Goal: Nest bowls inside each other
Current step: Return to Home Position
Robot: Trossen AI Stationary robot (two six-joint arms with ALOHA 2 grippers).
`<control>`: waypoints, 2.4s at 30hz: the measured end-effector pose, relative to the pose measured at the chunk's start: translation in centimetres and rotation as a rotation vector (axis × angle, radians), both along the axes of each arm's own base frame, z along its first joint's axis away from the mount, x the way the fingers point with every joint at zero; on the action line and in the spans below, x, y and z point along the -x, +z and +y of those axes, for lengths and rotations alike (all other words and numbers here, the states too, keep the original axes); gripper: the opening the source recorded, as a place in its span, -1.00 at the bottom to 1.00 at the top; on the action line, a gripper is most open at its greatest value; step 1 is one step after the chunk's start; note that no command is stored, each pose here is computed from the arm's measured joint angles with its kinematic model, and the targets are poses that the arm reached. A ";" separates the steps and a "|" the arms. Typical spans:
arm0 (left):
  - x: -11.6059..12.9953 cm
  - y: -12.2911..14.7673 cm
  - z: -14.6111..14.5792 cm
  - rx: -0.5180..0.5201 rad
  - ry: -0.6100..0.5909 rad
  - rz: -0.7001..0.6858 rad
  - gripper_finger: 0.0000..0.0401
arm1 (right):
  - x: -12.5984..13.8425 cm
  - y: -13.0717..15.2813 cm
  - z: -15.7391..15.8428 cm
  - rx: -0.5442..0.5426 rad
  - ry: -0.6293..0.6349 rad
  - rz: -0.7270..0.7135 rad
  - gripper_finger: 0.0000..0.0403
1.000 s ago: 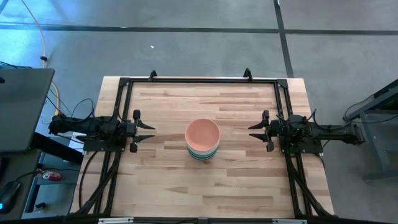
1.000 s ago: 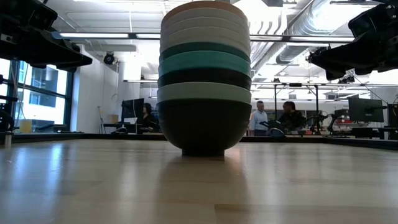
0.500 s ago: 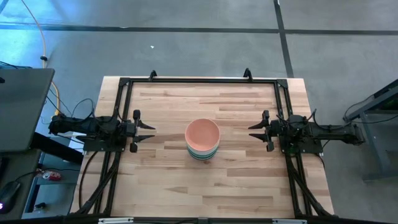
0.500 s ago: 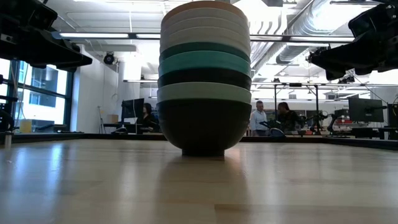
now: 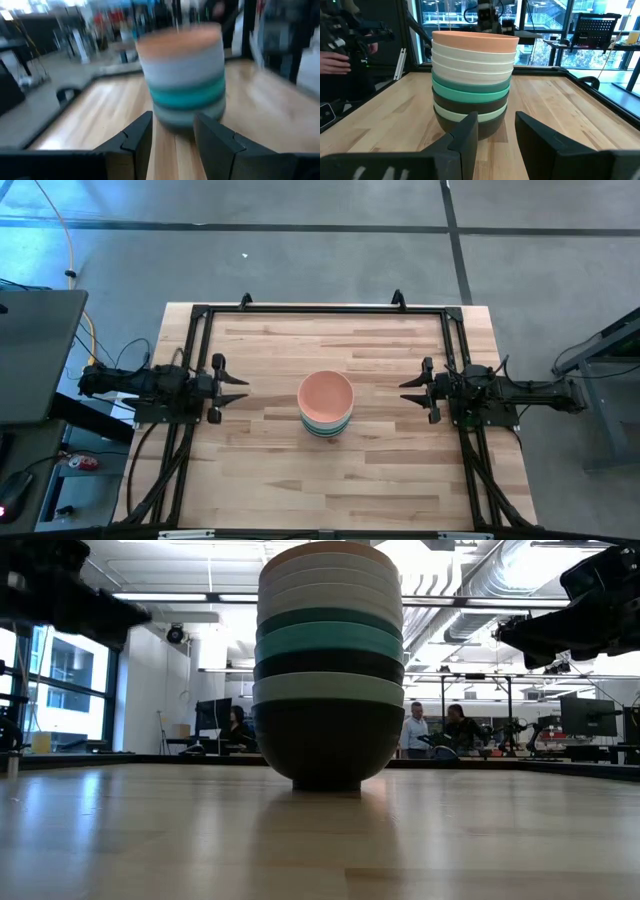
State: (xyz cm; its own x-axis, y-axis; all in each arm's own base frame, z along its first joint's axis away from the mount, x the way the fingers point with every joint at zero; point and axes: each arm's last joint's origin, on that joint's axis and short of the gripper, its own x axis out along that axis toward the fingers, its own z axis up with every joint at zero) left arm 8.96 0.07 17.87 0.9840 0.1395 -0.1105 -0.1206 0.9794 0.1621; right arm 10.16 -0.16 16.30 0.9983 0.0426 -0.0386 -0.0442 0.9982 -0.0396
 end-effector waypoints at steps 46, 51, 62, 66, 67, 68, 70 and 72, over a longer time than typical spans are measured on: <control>-0.9 -1.0 0.0 -0.096 -0.007 -0.121 -0.35 | 0.0 0.0 0.0 0.001 0.000 0.000 -0.38; -1.1 -1.3 0.0 -0.142 -0.010 -0.076 -0.35 | 0.0 0.0 0.0 0.001 0.000 0.000 -0.38; -1.5 -0.5 -0.1 -0.004 -0.001 -0.168 -0.35 | 0.0 0.0 0.0 0.000 0.000 0.000 -0.38; -1.4 0.7 0.0 0.062 0.011 -0.300 -0.35 | 0.0 0.0 0.0 0.000 0.000 0.000 -0.38; -1.4 0.8 0.0 0.078 0.018 -0.315 -0.35 | 0.0 0.0 0.0 0.000 0.000 0.000 -0.38; -1.3 0.9 0.0 0.094 0.023 -0.323 -0.35 | 0.0 0.0 0.0 0.000 0.000 0.000 -0.38; -1.3 0.9 0.0 0.120 0.025 -0.327 -0.35 | 0.0 0.0 0.0 0.000 0.000 0.000 -0.38; -1.3 0.9 0.0 0.131 0.022 -0.328 -0.35 | 0.0 0.0 0.0 0.000 0.000 0.000 -0.38</control>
State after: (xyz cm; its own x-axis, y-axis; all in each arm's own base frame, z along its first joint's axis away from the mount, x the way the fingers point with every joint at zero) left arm 10.30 0.09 18.75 0.9671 0.1664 0.1924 -0.1666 0.9859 -0.0155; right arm 10.16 -0.16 16.30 0.9983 0.0427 -0.0386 -0.0442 0.9982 -0.0396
